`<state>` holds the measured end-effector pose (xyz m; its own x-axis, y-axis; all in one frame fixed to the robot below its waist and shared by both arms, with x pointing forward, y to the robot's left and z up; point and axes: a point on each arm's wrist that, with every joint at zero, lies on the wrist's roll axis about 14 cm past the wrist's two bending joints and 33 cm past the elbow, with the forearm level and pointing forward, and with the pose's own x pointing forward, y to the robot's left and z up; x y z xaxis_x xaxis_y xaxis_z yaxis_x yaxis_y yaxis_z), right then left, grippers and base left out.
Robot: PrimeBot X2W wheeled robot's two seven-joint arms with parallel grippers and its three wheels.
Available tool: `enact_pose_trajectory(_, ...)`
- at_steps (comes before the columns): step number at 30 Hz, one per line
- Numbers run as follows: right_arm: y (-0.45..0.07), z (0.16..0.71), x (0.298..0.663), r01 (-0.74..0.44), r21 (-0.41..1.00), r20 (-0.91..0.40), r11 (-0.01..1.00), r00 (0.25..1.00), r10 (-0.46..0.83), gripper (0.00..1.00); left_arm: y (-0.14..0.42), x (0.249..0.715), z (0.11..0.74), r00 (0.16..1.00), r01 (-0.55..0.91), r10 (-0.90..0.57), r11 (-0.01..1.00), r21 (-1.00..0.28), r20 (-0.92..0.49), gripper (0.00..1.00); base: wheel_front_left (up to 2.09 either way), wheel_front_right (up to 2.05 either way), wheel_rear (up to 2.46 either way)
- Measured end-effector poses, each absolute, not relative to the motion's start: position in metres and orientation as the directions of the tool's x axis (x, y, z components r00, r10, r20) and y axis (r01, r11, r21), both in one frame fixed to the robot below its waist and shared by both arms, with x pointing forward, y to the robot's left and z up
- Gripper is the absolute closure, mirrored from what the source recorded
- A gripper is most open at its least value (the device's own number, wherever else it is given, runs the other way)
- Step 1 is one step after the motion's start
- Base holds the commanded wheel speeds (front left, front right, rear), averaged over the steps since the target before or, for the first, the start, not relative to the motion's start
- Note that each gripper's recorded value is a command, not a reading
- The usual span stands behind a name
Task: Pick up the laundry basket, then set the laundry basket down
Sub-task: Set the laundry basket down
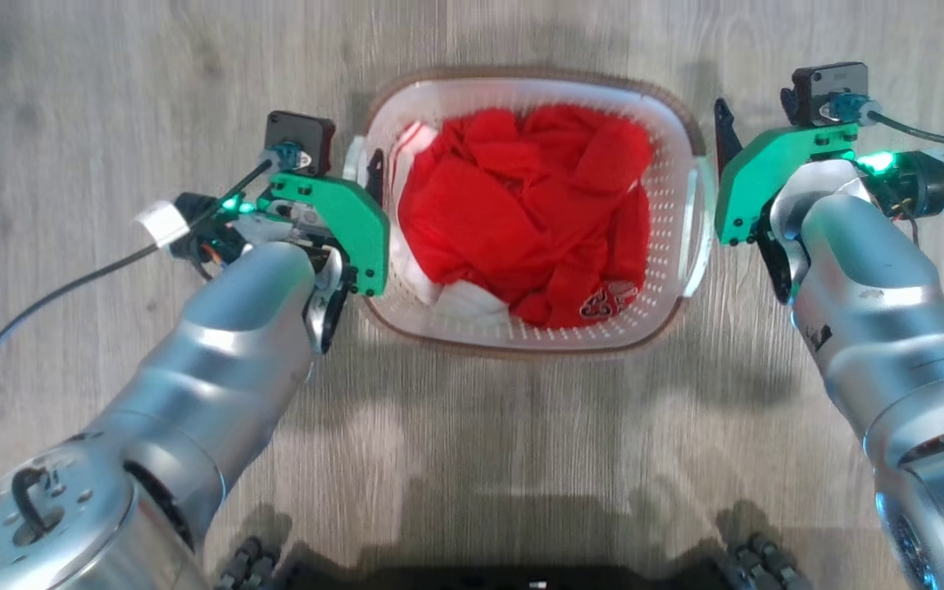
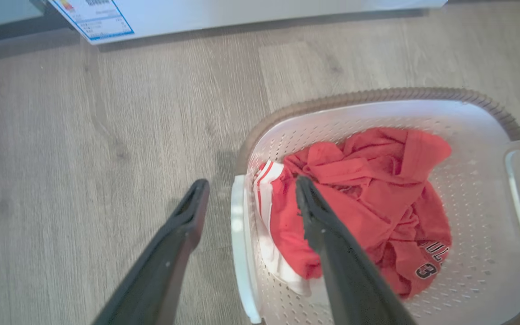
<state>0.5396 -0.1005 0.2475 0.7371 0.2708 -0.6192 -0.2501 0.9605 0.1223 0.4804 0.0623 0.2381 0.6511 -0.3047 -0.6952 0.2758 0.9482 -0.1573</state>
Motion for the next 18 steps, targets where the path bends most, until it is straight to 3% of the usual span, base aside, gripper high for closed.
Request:
enact_pose_trajectory(8, -0.104, 0.327, 0.553, -0.241, 0.100, -0.417, 0.965, 0.871, 0.260, 0.00, 0.060, 0.505, 0.318, 0.805, 0.261, -0.306, 0.952, -0.159, -0.509, 0.00, 0.00, 0.00, 0.00)
enact_pose_trajectory(18, -0.114, 0.407, 0.523, -0.227, 0.078, -0.216, 0.971, 0.947, 0.238, 0.00, 0.084, 0.469, 0.395, 0.931, 0.190, -0.224, 0.972, -0.141, -0.289, 0.00, 0.00, 0.00, 0.00)
